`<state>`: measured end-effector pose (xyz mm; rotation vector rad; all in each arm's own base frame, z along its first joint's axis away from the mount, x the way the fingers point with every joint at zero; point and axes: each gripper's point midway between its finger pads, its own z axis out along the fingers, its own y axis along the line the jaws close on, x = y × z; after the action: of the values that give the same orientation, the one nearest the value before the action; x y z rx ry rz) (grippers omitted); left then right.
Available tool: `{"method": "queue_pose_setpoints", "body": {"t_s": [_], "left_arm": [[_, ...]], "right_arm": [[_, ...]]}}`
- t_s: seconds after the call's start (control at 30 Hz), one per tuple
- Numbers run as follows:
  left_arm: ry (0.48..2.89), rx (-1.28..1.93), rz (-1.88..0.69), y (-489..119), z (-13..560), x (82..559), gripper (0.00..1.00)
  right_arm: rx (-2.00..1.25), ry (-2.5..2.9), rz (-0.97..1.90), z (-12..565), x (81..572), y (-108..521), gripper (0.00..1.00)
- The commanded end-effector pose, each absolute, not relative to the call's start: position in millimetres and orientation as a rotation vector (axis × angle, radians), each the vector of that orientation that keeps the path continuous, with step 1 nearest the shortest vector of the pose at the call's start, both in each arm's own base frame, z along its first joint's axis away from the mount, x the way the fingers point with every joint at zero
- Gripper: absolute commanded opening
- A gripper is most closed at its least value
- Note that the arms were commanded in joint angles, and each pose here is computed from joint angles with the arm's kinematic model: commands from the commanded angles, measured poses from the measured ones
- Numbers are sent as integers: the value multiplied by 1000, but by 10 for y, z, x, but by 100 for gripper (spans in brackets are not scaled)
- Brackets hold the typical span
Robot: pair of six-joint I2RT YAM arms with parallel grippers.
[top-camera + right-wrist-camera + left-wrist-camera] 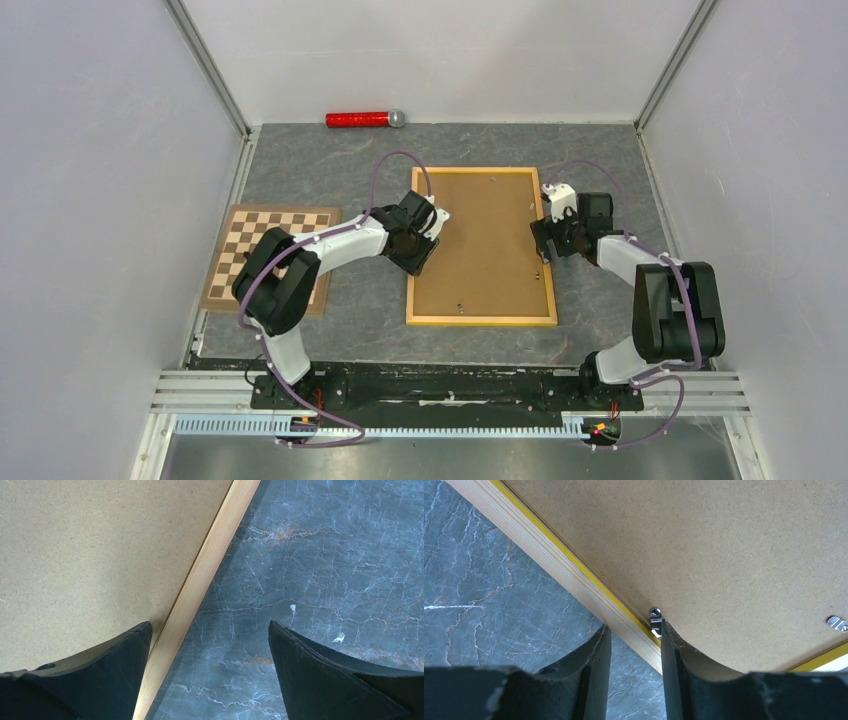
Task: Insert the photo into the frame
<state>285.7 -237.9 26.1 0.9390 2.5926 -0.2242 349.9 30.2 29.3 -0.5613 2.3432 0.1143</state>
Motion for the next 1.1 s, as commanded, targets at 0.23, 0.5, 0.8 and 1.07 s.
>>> {"method": "queue_pose_setpoints", "body": {"t_s": [0.23,0.5,0.8,1.07], "left_arm": [[2530,1064,-153,-2360,332,2950,25],[2535,1039,-156,-2371,347,2954,26],[2549,1015,-169,-2377,326,2936,25],[2530,1057,-160,-2368,330,2947,26]], "right_arm": [[-558,2330,219,341,3635,433,82],[-514,2350,271,357,3626,478,55],[-485,2422,352,152,3583,550,35],[-501,2421,326,158,3630,518,16]]}}
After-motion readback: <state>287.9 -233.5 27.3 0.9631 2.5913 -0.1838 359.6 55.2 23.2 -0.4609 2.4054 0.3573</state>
